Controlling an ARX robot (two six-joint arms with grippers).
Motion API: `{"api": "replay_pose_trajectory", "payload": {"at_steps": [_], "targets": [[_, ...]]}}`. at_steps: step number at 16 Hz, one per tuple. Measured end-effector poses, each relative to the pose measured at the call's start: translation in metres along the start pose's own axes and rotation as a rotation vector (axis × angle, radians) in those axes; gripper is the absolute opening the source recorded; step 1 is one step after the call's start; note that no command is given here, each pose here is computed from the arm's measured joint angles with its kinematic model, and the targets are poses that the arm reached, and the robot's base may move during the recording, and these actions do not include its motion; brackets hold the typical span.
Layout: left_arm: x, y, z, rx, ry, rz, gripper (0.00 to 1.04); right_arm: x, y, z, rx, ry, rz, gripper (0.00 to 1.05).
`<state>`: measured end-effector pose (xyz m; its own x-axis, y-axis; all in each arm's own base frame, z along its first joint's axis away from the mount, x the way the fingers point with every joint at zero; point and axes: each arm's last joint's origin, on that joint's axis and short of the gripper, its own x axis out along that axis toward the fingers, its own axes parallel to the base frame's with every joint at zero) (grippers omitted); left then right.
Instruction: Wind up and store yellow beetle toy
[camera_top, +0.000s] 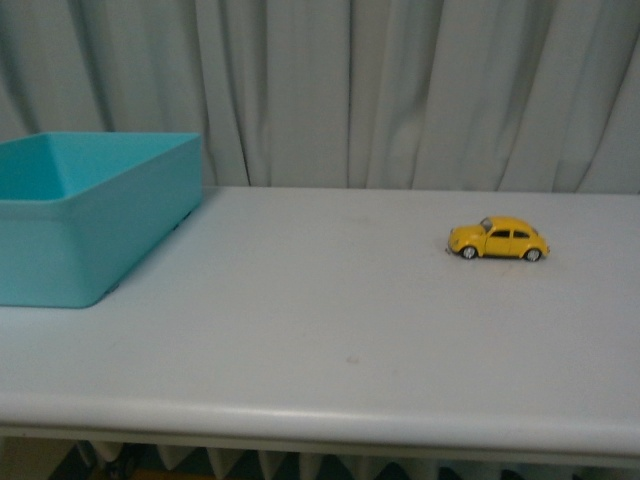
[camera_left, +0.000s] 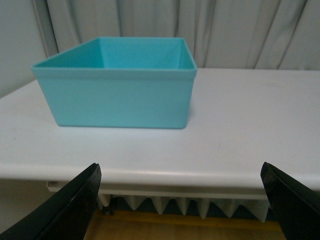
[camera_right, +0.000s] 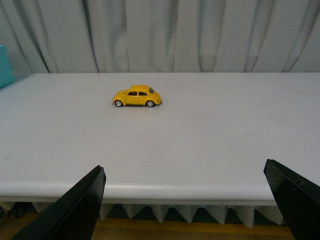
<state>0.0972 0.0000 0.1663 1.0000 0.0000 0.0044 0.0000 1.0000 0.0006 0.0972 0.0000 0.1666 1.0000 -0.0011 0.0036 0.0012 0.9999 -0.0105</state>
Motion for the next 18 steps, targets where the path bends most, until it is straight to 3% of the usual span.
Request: {"api": "replay_pose_trajectory", "payload": {"at_steps": [18], "targets": [[0.0,0.0,0.0001,0.0,-0.001,0.0,0.98,0.0,0.0,0.0,0.002,0.0,0.001,0.98]]}}
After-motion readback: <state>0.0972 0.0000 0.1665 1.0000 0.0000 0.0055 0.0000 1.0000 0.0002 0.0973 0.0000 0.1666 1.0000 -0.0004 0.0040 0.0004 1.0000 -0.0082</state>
